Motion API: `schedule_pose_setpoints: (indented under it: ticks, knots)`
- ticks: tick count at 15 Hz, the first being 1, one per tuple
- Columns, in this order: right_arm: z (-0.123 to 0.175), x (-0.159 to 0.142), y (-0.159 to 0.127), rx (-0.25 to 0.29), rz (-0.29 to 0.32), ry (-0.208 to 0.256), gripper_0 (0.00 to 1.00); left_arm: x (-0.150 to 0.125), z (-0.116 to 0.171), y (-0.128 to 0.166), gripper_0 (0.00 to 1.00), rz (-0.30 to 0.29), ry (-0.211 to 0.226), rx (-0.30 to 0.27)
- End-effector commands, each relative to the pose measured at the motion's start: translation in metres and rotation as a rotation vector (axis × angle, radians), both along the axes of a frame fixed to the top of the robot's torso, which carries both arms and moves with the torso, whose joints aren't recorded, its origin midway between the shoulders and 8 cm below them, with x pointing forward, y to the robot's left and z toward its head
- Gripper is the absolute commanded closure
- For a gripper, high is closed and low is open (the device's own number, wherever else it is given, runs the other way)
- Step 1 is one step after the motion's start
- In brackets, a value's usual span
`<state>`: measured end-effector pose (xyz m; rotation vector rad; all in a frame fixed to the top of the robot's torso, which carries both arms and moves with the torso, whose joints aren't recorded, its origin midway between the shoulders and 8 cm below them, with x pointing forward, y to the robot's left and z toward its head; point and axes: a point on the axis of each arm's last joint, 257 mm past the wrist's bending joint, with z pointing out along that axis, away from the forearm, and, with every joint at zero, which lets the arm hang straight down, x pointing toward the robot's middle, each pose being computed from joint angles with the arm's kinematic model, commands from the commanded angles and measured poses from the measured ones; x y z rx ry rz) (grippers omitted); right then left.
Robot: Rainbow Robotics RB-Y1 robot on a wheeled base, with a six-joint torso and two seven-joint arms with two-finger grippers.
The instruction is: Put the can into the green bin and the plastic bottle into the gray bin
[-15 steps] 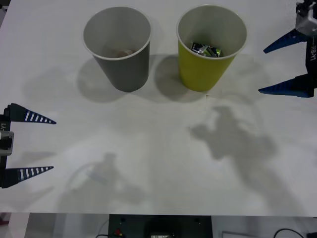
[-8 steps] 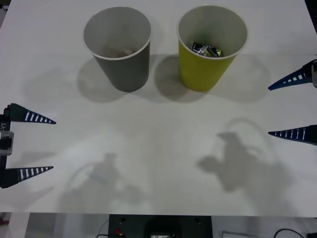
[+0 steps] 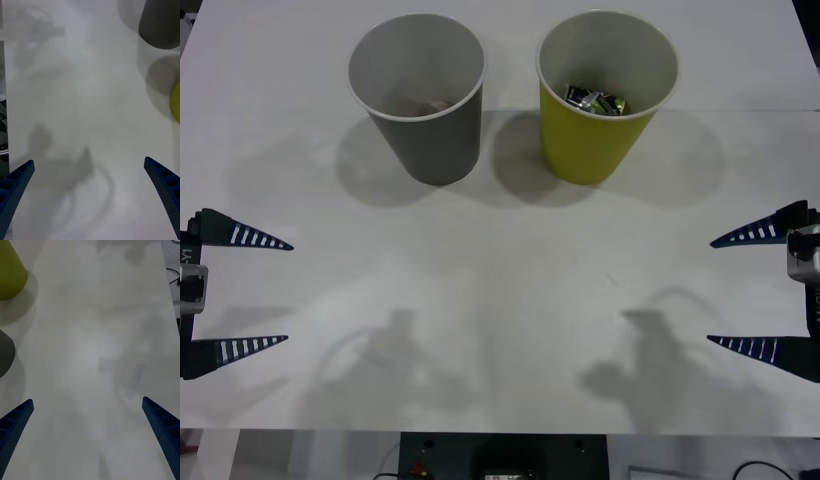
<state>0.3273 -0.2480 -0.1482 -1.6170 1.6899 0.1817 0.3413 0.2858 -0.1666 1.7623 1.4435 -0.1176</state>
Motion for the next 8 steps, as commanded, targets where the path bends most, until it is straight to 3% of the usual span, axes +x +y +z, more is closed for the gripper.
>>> schedule_pose_setpoints:
  ticks: [1,8]
  knots:
    - [-0.0081,-0.0028,0.0006,0.003,-0.005,-0.005,0.00,0.0000,0.0000,0.0000,0.00,0.000,0.000,0.000]
    - [-0.0136,-0.0056,0.0015,-0.005,0.008,0.000,0.00,0.0000,0.0000,0.0000,0.00,0.000,0.000,0.000]
